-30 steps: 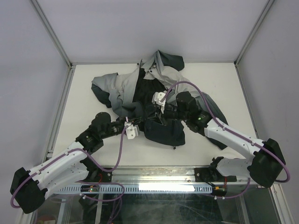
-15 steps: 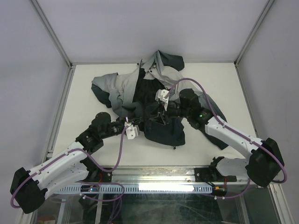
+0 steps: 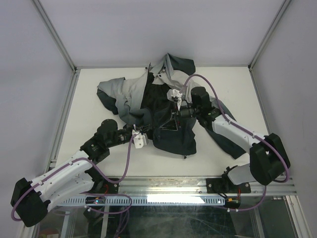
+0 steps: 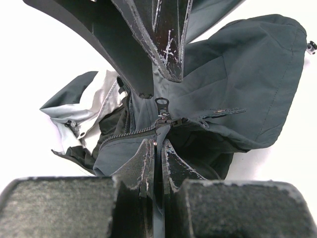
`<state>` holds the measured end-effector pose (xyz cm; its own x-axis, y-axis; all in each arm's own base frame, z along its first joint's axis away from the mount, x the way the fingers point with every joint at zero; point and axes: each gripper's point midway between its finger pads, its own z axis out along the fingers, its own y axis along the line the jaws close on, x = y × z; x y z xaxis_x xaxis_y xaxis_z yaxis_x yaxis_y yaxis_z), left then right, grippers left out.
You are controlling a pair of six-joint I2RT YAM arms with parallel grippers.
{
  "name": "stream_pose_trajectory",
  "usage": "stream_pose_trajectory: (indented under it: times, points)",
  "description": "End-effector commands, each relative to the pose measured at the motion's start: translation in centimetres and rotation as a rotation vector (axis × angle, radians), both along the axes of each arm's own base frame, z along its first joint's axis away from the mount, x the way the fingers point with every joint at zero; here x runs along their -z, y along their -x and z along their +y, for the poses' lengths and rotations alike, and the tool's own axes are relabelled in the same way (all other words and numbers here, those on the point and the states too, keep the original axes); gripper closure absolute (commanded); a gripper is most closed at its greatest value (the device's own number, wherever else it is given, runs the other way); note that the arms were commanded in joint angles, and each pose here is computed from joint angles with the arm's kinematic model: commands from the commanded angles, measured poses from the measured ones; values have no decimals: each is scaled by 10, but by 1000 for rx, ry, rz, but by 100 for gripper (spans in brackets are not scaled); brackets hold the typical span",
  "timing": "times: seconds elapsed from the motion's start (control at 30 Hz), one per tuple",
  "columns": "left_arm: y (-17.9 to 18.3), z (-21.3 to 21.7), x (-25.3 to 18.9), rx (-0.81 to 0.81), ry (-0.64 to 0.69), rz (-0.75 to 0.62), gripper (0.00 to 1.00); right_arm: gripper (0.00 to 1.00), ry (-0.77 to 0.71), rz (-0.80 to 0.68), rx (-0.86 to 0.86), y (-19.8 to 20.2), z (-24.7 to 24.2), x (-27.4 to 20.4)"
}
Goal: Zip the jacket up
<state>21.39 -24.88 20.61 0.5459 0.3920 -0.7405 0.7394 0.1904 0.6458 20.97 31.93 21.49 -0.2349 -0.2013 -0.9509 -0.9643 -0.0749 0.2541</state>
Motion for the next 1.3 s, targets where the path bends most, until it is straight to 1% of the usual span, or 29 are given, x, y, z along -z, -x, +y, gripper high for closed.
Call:
stream_pose_trajectory:
  times: [0.0, 0.2, 0.4, 0.83, 0.93, 1.03, 1.1, 1.2, 1.27]
  points:
    - [3, -8, -33, 47, 56, -83, 100, 56, -88, -36, -63, -2, 9, -32]
    - [2, -9, -34, 49, 58, -86, 100, 60, -80, -14, -74, -2, 14, -30]
    - [3, -9, -35, 51, 61, -87, 100, 65, -71, 5, -87, 0, 18, -26]
    - [4, -8, -34, 50, 63, -84, 100, 73, -41, 32, -100, 3, 25, -17]
    - [4, -9, -35, 52, 65, -85, 100, 79, -38, 34, -99, 3, 25, -16]
    - [5, -8, -34, 53, 65, -84, 100, 90, -30, 38, -97, 2, 25, -15]
    - [6, -8, -35, 57, 68, -81, 100, 99, -24, 32, -90, 0, 25, -15]
    - [9, -7, -36, 65, 67, -79, 100, 100, 3, 28, -61, -7, 26, -14]
    - [12, -6, -35, 71, 60, -76, 100, 100, 45, 8, -16, -18, 26, -10]
